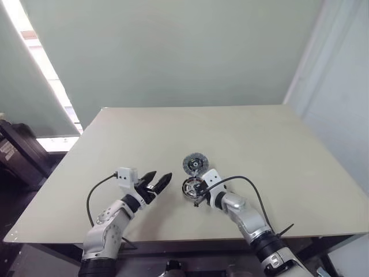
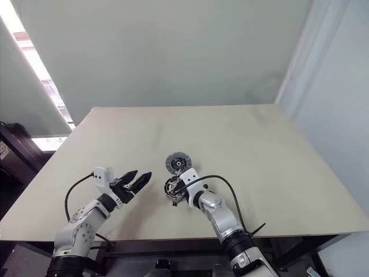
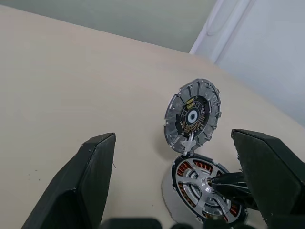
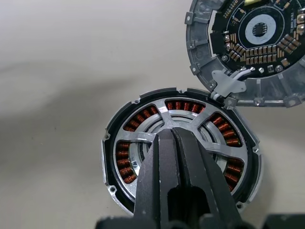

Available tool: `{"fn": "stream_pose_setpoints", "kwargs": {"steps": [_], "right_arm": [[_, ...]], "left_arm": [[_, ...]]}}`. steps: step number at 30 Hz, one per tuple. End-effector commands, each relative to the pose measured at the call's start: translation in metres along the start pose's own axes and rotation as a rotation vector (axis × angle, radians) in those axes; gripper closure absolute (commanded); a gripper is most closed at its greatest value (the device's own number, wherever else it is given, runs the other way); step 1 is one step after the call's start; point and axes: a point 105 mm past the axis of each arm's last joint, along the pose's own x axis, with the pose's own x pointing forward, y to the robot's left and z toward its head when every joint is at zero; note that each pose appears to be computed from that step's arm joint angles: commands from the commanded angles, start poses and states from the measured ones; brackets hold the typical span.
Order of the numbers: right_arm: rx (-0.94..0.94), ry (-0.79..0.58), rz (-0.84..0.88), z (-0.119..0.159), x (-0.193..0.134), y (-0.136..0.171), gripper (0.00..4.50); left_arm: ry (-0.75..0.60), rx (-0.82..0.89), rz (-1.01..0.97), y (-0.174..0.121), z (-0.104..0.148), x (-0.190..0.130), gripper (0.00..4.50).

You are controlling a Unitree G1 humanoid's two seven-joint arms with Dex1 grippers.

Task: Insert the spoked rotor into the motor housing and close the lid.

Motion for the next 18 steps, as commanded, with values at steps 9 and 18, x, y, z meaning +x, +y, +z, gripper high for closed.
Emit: {"fn": "stream_pose_setpoints", "kwargs": {"steps": [9, 18], "right_arm": [[-0.264, -0.045, 0.167, 0.048, -0.029, 0.015, 2.9], [-0.461, 0.202, 0.332, 0.035, -0.056, 0.018, 0.02]], "left_arm": [[-0.005, 0.035, -0.036, 0.002, 0.01, -0.003, 0.32], [0.029, 0.034, -0.041, 0.005, 0.006, -0.008, 0.32]]}}
